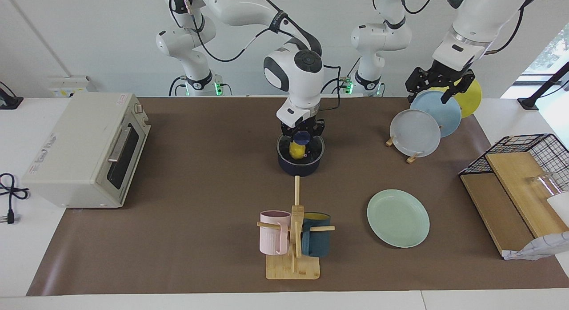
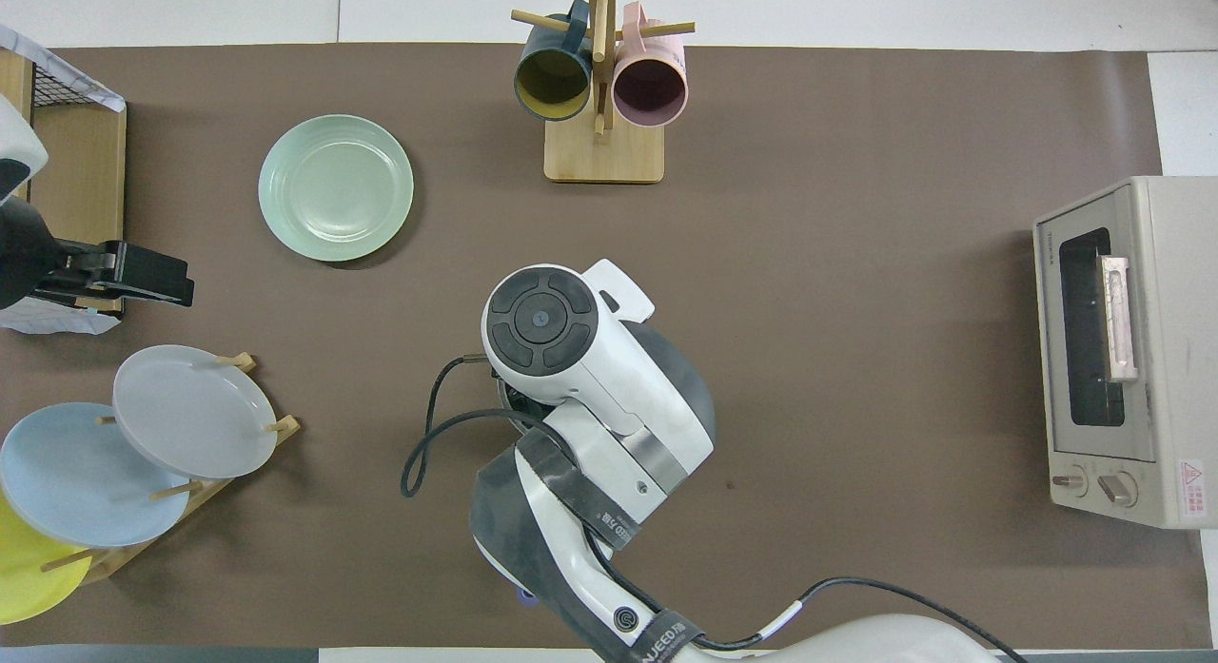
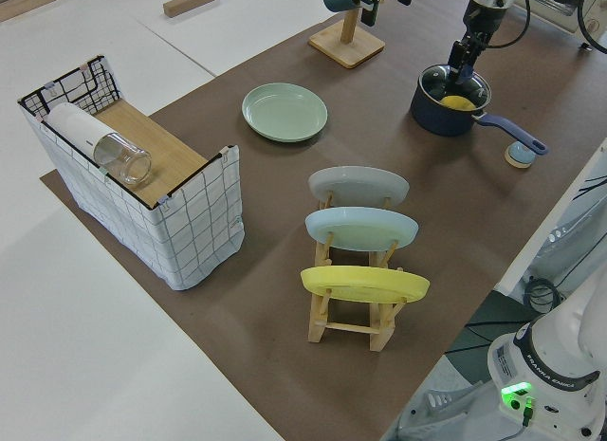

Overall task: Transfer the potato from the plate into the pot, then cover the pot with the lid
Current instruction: 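Carry the glass lid over the saucepan with the right gripper and lower it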

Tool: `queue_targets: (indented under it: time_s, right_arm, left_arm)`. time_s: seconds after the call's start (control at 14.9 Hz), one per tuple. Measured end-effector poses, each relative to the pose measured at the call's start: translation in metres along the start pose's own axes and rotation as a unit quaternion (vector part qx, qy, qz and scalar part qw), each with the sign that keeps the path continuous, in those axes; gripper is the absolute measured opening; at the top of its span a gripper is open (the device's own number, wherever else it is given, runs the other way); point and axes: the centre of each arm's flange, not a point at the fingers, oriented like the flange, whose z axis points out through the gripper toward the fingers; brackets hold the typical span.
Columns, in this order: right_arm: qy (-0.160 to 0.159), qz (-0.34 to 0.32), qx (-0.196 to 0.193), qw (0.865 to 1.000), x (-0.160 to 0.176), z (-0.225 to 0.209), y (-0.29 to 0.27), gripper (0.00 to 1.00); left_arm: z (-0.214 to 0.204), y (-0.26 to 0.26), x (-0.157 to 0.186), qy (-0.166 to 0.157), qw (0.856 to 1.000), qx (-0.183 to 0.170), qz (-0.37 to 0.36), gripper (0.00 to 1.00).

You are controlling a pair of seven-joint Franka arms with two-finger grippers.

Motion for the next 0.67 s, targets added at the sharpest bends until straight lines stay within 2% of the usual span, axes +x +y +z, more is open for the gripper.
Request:
queue_targets:
  time_s: [0.4, 0.47, 0.67]
  right_arm:
    - [0.000, 0.000, 0.000, 1.000, 0.000, 0.000, 0.000, 0.66]
    - [0.000, 0.001, 0.000, 1.000, 0.000, 0.000, 0.000, 0.71]
    - [0.003, 0.004, 0.001, 1.000, 0.003, -0.002, 0.003, 1.00]
  left_arm:
    - [0.011, 0.000, 0.002, -0.012, 1.000, 0.000, -0.001, 1.00]
    - [0.012, 0.000, 0.003, -0.012, 1.000, 0.000, -0.001, 1.00]
    - [0.011, -0.001, 0.006, -0.011, 1.000, 0.000, -0.001, 1.00]
